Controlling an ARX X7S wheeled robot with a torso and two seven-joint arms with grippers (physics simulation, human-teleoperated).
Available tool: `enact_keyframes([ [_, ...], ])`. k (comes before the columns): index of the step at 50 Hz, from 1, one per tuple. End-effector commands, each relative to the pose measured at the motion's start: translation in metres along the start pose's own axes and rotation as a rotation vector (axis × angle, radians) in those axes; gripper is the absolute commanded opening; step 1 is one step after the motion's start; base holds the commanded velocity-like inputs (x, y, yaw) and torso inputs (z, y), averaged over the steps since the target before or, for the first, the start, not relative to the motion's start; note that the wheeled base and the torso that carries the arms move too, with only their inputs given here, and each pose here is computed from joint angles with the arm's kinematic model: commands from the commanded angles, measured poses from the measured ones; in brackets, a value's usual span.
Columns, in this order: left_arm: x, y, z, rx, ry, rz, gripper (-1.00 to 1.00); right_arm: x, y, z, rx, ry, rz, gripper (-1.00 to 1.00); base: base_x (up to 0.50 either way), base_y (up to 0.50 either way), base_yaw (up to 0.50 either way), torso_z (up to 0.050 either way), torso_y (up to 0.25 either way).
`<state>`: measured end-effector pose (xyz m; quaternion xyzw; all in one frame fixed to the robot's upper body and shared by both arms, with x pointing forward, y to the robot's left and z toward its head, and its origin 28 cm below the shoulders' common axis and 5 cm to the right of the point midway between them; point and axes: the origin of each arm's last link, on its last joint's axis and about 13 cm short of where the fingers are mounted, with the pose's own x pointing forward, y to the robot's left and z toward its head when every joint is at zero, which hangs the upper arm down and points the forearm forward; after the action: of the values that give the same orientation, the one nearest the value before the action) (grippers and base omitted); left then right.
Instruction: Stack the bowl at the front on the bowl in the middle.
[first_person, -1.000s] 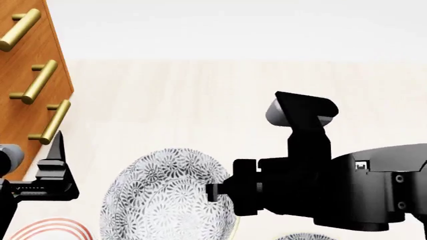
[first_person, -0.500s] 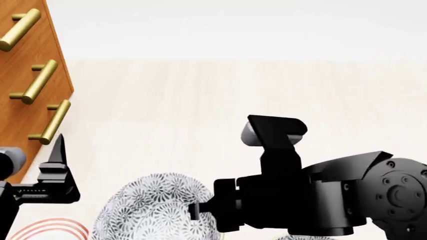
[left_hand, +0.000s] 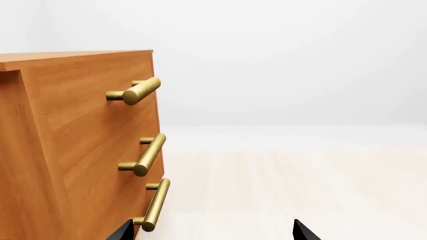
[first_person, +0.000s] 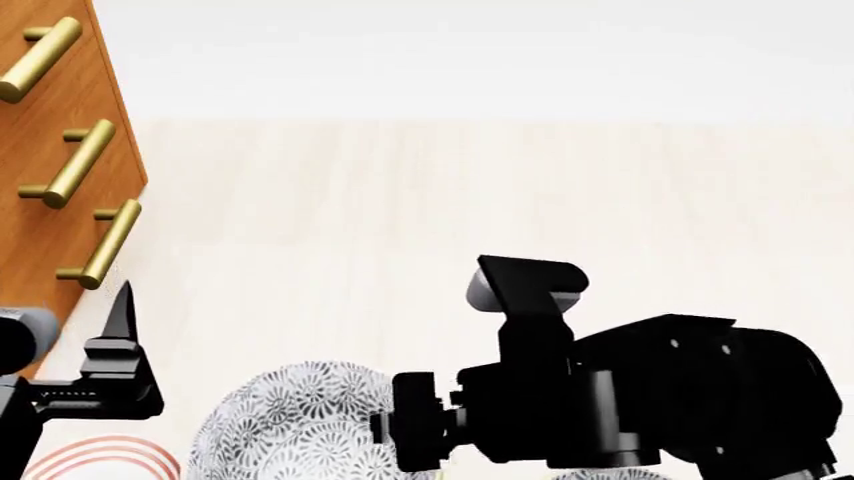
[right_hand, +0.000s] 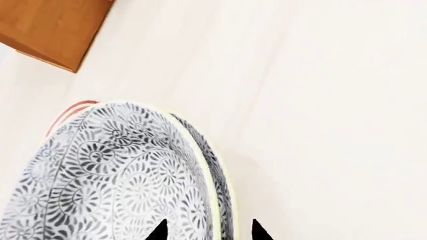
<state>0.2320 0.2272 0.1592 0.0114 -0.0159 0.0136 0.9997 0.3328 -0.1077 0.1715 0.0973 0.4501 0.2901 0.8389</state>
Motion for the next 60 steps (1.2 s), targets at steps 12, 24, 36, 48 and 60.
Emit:
enact_keyframes([
  [12, 0.0, 0.0, 0.0, 0.003, 0.001, -0.001, 1.0, 0.011, -0.004, -0.002, -0.046, 0.006, -0.017, 1.0, 0.0, 0.0, 0.0, 0.0, 0.0],
  [24, 0.001, 0.0, 0.0, 0.002, -0.001, -0.008, 1.0, -0.008, 0.007, 0.005, -0.179, -0.578, 0.044, 1.0, 0.0, 0.0, 0.0, 0.0, 0.0],
  [36, -0.004, -0.005, 0.004, 0.007, -0.16, -0.001, 1.0, -0.032, 0.024, -0.024, -0.356, -1.305, -0.372, 1.0, 0.0, 0.0, 0.0, 0.0, 0.0],
  [48, -0.024, -0.011, 0.02, 0.044, -0.389, 0.009, 1.0, -0.044, 0.043, -0.063, -0.45, -1.565, -0.597, 1.0, 0.0, 0.0, 0.0, 0.0, 0.0],
  [60, -0.027, -0.013, 0.026, 0.051, -0.396, -0.013, 1.0, -0.047, 0.05, -0.07, -0.483, -1.623, -0.621, 1.0, 0.0, 0.0, 0.0, 0.0, 0.0],
])
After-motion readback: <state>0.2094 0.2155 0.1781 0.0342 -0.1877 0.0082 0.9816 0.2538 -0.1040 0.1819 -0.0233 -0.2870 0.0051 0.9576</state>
